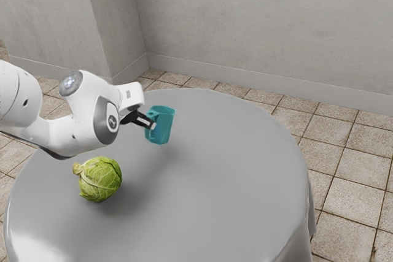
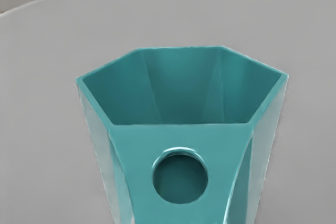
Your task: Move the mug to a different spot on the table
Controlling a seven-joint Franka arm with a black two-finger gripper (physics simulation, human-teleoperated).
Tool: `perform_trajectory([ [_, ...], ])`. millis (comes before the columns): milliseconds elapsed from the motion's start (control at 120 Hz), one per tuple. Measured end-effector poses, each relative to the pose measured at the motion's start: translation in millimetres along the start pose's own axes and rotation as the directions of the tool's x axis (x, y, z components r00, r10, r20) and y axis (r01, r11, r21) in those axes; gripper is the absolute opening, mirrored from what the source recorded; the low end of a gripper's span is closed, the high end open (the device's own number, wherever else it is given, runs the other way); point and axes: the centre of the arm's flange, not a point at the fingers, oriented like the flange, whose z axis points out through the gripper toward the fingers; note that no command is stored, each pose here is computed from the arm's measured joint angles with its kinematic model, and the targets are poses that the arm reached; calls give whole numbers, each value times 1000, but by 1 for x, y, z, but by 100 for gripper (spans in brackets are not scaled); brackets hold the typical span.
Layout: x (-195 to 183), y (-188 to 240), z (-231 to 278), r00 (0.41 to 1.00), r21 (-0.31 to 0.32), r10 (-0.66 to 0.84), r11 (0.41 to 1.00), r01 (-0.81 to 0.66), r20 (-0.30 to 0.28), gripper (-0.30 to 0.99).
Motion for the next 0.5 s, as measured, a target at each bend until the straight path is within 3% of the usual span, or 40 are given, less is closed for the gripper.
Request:
perform_trajectory([
  [217,-18,-15,18,999,78,-42,996,43,-18,-7],
  [500,-15,3,23,998,78,-52,995,56,-44,-7],
])
